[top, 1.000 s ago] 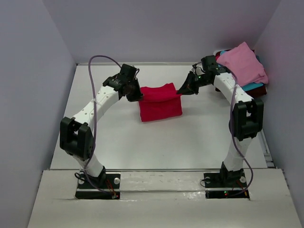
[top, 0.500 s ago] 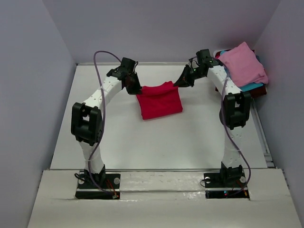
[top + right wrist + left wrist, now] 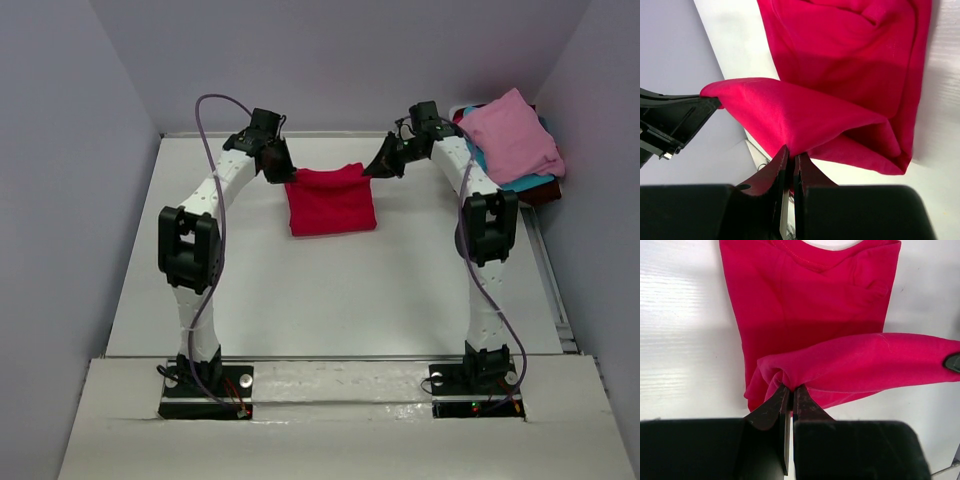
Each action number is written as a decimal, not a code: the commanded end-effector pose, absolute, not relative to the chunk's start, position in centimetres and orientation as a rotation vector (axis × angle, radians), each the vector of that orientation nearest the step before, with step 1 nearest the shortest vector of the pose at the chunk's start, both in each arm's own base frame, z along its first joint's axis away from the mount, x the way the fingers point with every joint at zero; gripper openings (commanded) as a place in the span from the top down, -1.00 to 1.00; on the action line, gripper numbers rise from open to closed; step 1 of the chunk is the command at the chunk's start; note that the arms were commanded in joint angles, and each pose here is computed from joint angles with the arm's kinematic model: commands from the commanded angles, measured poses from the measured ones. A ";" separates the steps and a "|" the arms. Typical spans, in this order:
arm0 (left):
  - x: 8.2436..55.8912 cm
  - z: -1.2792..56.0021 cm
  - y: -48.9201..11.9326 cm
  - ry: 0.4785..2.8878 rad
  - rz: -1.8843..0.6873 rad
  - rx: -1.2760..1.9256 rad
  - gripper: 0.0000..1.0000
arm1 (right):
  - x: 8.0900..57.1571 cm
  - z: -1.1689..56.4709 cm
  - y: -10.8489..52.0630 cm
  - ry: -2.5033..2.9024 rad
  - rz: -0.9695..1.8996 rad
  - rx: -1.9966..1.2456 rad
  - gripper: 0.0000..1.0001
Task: Fold and stack the t-shirts
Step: Fold the tshirt
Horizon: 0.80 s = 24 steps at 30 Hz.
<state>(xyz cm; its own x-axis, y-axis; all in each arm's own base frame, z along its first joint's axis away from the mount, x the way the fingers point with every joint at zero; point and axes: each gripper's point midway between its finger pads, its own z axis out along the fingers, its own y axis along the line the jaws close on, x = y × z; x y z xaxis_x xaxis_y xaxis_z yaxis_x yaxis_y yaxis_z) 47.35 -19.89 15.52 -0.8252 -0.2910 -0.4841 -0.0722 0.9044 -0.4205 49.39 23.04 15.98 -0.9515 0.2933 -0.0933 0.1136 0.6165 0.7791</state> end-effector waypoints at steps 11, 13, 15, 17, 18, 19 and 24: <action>54.6 16.9 -19.0 2.249 -0.430 -0.243 0.88 | 56.9 15.8 22.7 2.419 1.119 0.283 0.75; 55.3 16.4 -18.8 2.232 -0.406 -0.243 0.60 | 57.8 15.7 22.6 2.391 1.102 0.288 0.56; 56.3 16.5 -18.3 2.188 -0.371 -0.259 -0.27 | 58.3 15.0 22.5 2.386 1.084 0.297 0.20; 56.8 16.0 -18.4 2.183 -0.368 -0.258 -0.97 | 58.7 15.1 22.3 2.371 1.063 0.302 -0.42; 57.1 16.2 -18.5 2.180 -0.372 -0.259 -0.98 | 58.8 15.1 22.2 2.366 1.059 0.299 -0.67; 57.3 16.5 -18.6 2.171 -0.377 -0.262 -0.98 | 58.9 15.2 22.1 2.362 1.050 0.294 -0.94; 56.3 18.9 -18.7 2.127 -0.388 -0.261 -0.98 | 58.0 16.9 21.8 2.359 1.034 0.283 -1.00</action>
